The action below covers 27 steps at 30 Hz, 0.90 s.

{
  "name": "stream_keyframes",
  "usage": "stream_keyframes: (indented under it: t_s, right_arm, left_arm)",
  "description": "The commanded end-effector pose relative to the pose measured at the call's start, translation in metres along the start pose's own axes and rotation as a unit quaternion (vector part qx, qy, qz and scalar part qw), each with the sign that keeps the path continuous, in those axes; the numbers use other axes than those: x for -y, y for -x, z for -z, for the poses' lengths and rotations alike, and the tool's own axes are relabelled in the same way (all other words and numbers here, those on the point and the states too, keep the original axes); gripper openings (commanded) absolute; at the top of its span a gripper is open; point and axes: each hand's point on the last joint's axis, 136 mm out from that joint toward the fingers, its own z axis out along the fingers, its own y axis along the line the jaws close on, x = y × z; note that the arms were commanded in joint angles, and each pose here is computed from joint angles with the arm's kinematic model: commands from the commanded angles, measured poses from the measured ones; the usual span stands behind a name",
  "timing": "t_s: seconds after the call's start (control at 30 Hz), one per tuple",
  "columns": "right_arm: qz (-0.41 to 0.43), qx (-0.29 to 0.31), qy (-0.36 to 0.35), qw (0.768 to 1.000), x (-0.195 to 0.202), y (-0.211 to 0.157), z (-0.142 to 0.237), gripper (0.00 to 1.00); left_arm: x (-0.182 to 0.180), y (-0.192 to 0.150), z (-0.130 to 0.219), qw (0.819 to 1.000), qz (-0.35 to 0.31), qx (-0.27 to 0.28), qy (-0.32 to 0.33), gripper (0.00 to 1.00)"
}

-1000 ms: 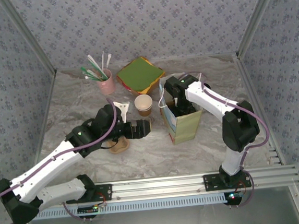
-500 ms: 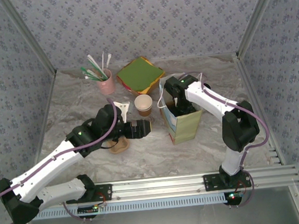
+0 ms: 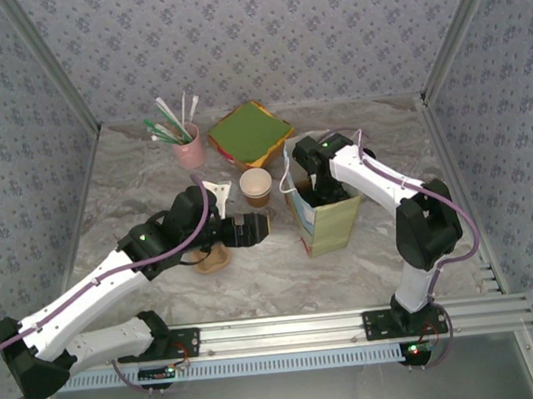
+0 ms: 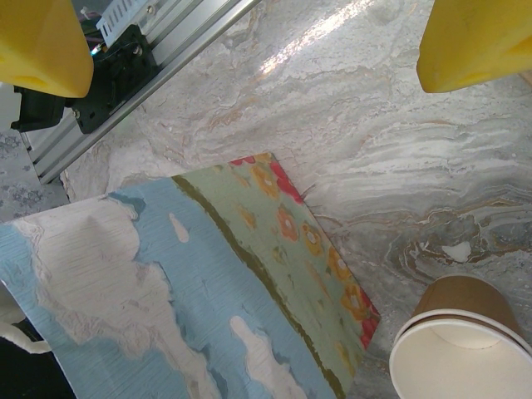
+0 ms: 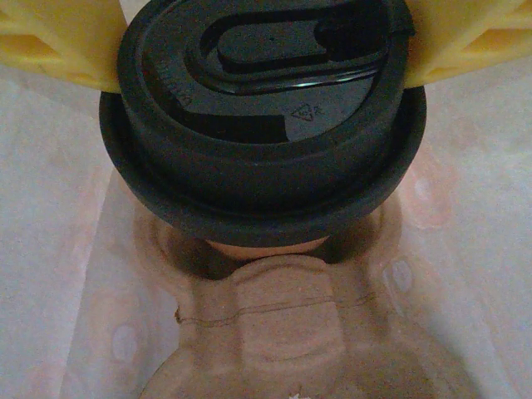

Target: Pack the takeout coffee

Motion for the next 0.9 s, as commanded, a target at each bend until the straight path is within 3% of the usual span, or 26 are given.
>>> stream_keyframes:
  t_s: [0.0,0.87]
  right_arm:
    - [-0.006,-0.030,-0.020,0.999,0.0054,-0.0093,-0.0119,0.82]
    - [-0.007,-0.025,-0.020,0.999,0.0050,-0.0095,-0.0090,0.83]
  left_arm:
    - [0.0063,0.0041,0.0014,1.000,-0.007,0.008,-0.010,1.00]
    - [0.0062,0.0039,0.0018,1.000,-0.006,0.008,-0.010,1.00]
